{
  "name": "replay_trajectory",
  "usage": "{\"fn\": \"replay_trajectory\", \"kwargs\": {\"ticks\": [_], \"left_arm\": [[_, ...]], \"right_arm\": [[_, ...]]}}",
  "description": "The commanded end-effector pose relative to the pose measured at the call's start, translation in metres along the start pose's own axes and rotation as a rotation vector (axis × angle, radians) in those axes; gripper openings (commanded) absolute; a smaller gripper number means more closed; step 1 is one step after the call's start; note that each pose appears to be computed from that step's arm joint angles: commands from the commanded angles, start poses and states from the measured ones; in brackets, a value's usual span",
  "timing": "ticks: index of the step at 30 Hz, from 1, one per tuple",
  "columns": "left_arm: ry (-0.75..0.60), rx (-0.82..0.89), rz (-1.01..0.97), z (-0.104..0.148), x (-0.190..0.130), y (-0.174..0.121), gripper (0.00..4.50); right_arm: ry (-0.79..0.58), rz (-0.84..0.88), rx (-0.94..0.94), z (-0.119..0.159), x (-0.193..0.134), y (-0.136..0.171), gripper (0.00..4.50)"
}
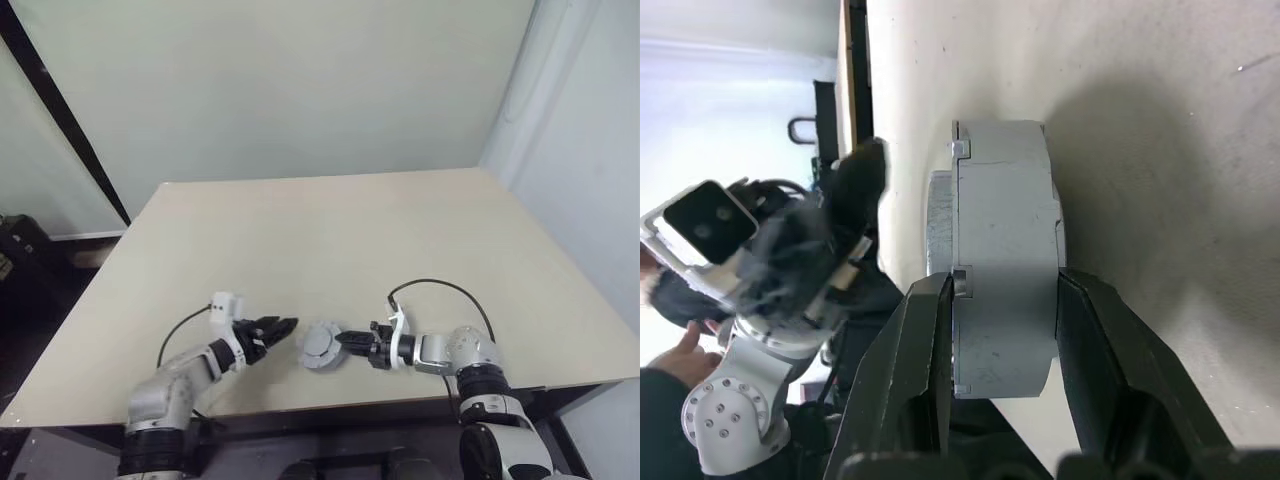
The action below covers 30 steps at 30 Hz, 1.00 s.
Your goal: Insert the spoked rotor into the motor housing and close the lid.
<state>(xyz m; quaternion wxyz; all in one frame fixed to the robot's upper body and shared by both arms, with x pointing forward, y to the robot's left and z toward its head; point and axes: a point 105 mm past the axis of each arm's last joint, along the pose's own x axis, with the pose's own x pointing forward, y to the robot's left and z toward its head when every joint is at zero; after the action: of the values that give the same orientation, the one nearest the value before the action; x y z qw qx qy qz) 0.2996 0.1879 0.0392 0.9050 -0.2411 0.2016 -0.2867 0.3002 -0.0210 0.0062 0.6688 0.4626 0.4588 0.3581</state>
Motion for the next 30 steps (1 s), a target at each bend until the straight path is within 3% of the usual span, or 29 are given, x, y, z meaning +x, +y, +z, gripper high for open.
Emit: {"fn": "replay_trajectory", "kwargs": {"ticks": [1, 5, 16, 29, 30], "left_arm": [[-0.094, -0.093, -0.040, 0.019, -0.013, -0.006, 4.50], [-0.115, -0.245, -0.087, 0.012, -0.020, -0.012, 4.50], [-0.139, -0.495, -0.200, 0.003, -0.011, -0.031, 4.50], [-0.082, -0.624, -0.257, -0.007, 0.009, -0.042, 4.50], [-0.080, -0.630, -0.260, -0.008, 0.009, -0.042, 4.12]], "right_arm": [[-0.061, 0.178, -0.006, 0.011, 0.003, 0.038, 1.22], [-0.096, 0.270, 0.006, 0.013, 0.003, 0.057, 1.22], [-0.078, 0.328, -0.005, 0.008, 0.006, 0.078, 1.22], [-0.056, 0.318, -0.020, 0.005, 0.005, 0.080, 1.22], [-0.056, 0.316, -0.020, 0.005, 0.005, 0.080, 1.22]]}}
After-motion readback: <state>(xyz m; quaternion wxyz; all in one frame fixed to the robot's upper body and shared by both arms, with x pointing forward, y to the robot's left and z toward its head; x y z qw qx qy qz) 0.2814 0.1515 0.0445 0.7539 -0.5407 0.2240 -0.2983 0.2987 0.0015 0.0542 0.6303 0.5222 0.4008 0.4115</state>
